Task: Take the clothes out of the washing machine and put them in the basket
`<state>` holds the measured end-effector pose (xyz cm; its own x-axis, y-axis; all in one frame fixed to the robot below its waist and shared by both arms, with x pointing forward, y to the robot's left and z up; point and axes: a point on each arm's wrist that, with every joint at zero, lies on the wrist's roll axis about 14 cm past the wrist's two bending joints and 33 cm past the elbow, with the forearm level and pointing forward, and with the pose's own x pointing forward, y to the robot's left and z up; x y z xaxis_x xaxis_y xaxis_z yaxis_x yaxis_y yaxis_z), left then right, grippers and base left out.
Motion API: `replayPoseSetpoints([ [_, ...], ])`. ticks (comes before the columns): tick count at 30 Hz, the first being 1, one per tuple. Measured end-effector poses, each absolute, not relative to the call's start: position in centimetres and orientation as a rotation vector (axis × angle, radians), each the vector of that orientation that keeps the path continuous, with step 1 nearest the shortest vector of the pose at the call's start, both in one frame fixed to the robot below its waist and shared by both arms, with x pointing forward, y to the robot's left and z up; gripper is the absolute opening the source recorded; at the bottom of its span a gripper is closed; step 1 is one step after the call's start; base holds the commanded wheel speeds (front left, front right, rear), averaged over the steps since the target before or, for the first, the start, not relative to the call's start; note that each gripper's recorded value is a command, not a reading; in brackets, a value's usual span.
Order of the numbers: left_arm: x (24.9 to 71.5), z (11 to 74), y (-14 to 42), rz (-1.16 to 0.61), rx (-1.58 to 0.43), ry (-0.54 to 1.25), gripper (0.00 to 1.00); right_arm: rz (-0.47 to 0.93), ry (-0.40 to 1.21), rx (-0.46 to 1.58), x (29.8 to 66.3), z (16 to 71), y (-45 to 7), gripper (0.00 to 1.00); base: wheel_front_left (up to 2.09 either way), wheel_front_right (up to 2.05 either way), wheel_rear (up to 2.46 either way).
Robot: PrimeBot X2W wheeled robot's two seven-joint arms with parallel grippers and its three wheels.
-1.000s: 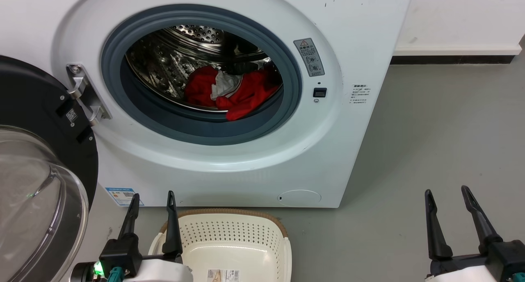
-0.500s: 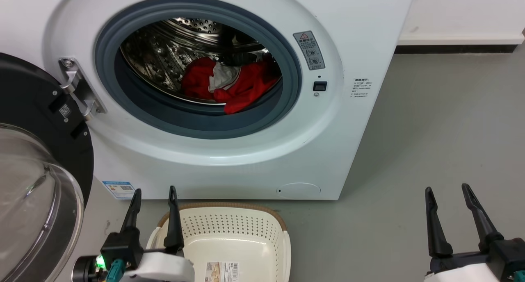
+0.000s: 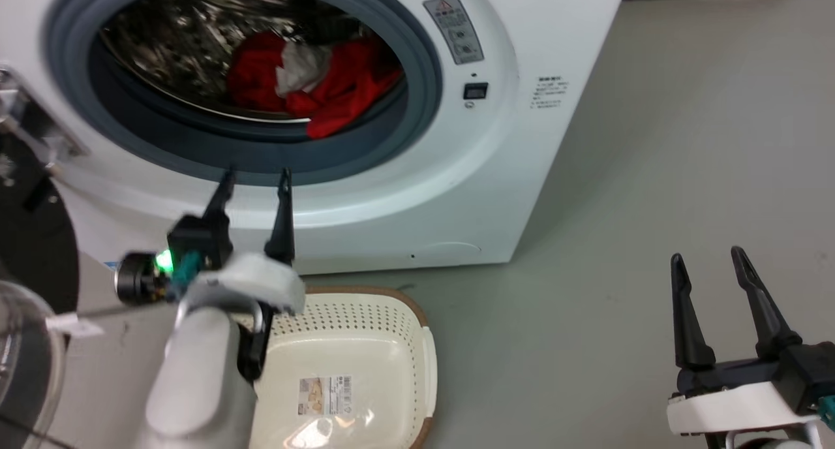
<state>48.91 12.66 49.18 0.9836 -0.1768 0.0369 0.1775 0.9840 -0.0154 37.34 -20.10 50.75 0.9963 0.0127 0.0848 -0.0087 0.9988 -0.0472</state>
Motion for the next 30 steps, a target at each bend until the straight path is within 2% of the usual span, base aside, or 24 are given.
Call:
replayPoseSetpoints([
  [16,65.9,45.8,8.4,-0.326,0.107,0.199,1.00,-0.071,0.003,-0.036,40.5,47.3,-23.0,1.00,0.00,0.00,0.00],
  [30,73.1,38.1,6.6,-0.353,0.069,0.598,1.00,-0.099,0.109,-0.023,42.7,42.7,-24.2,1.00,0.00,0.00,0.00],
])
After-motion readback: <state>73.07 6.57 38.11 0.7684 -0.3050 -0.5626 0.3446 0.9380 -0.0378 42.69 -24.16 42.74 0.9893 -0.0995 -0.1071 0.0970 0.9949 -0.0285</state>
